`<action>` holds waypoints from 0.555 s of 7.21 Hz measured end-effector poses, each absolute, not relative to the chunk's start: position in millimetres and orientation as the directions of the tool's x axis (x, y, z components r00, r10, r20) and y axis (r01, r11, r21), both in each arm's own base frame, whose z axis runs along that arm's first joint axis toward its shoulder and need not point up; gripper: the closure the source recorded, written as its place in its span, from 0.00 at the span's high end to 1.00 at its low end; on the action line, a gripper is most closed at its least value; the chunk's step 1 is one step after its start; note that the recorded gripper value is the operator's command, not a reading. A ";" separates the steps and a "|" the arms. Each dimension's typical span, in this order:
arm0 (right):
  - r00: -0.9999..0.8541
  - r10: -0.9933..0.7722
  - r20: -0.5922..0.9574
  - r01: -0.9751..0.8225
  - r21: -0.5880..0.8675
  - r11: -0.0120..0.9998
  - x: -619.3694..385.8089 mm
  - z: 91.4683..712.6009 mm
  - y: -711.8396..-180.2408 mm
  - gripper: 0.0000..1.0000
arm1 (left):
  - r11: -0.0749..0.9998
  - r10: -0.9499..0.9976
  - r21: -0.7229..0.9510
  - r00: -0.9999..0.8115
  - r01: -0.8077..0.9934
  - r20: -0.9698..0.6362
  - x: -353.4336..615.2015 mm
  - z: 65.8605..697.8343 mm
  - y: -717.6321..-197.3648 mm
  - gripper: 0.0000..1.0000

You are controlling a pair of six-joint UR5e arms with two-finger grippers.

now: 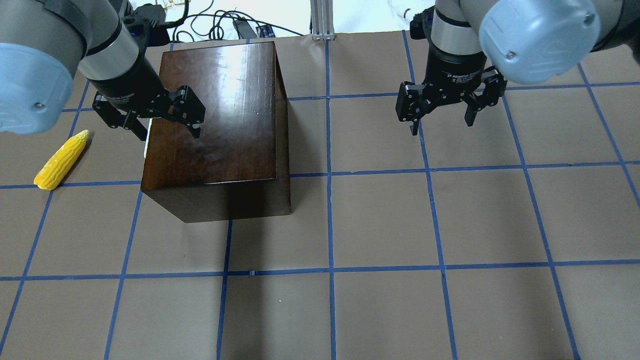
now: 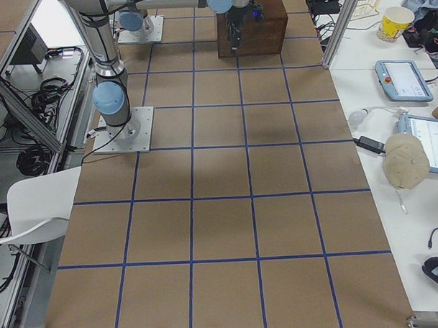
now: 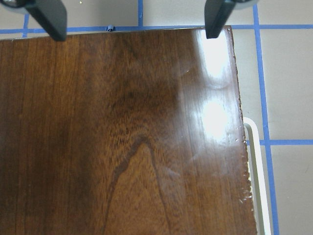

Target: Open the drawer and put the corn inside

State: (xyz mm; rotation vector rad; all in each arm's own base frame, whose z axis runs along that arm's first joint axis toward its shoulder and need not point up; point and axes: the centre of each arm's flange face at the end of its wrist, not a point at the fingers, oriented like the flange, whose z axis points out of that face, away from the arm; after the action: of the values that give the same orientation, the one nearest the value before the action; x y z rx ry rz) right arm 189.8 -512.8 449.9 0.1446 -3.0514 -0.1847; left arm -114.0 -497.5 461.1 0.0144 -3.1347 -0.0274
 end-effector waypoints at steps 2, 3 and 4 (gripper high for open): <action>-0.992 -0.099 0.075 -0.089 0.124 0.988 189.8 449.9 -512.8 1.00 | 1.000 -0.011 0.016 -1.000 -0.011 0.008 -113.1 461.8 -497.6 1.00; -0.992 -0.099 0.075 -0.089 0.124 0.988 189.8 449.9 -512.8 1.00 | 1.000 -0.012 0.016 -1.000 -0.011 0.009 -113.0 461.7 -497.7 1.00; -0.992 -0.099 0.075 -0.089 0.124 0.988 189.8 449.9 -512.8 1.00 | 1.000 -0.012 0.019 -1.000 -0.012 0.010 -113.1 460.3 -498.6 1.00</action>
State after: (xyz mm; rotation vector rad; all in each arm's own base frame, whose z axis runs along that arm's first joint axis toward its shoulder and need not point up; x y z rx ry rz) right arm 189.8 -512.8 449.9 0.1446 -3.0514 -0.1847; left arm -113.1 -498.6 460.3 0.0184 -3.1309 -0.0298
